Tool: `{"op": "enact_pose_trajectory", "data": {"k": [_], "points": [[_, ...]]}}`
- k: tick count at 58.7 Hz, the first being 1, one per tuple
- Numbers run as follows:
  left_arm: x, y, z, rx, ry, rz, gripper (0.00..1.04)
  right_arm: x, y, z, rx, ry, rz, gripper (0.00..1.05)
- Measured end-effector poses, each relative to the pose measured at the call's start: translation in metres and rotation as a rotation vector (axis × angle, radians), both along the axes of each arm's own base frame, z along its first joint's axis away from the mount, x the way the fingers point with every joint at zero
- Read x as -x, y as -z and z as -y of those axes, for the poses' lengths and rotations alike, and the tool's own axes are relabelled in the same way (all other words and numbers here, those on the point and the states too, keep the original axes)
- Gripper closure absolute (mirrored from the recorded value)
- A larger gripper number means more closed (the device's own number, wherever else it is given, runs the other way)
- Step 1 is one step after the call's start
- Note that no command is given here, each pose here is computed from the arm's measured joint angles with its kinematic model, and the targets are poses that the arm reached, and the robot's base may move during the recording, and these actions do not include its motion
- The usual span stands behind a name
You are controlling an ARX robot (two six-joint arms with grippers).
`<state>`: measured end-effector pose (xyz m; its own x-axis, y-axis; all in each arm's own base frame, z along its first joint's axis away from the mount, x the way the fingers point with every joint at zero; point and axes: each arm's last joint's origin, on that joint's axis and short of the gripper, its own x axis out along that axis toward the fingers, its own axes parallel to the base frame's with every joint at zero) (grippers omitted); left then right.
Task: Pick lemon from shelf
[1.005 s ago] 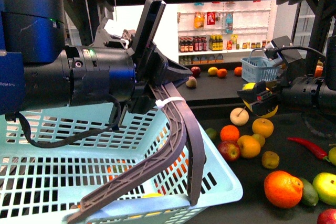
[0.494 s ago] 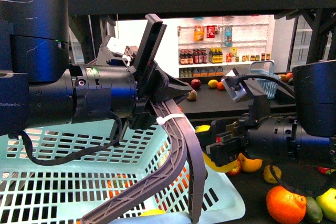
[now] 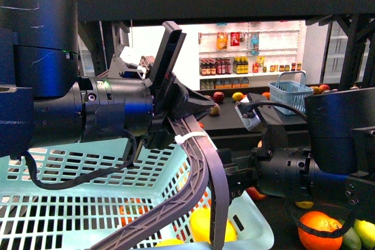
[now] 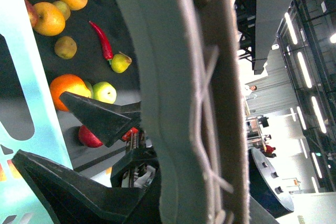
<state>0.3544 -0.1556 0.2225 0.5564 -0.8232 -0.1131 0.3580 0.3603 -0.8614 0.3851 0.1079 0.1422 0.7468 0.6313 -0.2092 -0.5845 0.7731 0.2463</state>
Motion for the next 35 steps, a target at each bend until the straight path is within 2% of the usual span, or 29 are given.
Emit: {"op": "enact_pose_trajectory", "data": {"k": [4, 16, 23, 33, 35], "points": [[0.000, 0.000, 0.000, 0.000, -0.002, 0.000, 0.98, -0.001, -0.009, 0.007, -0.009, 0.030, 0.013, 0.06], [0.000, 0.000, 0.000, -0.001, -0.002, 0.000, 0.98, 0.028, -0.064, 0.055, 0.099, 0.224, 0.207, 0.07], [0.000, 0.000, 0.000, 0.000, -0.001, 0.000, 0.98, 0.075, -0.089, 0.088, 0.154, 0.305, 0.258, 0.07], [0.000, 0.000, 0.000, 0.000, -0.001, 0.000, 0.98, 0.152, -0.099, 0.122, 0.169, 0.436, 0.271, 0.08], [0.000, 0.000, 0.000, 0.000, -0.001, 0.000, 0.98, 0.171, -0.097, 0.125, 0.179, 0.533, 0.255, 0.14]]}}
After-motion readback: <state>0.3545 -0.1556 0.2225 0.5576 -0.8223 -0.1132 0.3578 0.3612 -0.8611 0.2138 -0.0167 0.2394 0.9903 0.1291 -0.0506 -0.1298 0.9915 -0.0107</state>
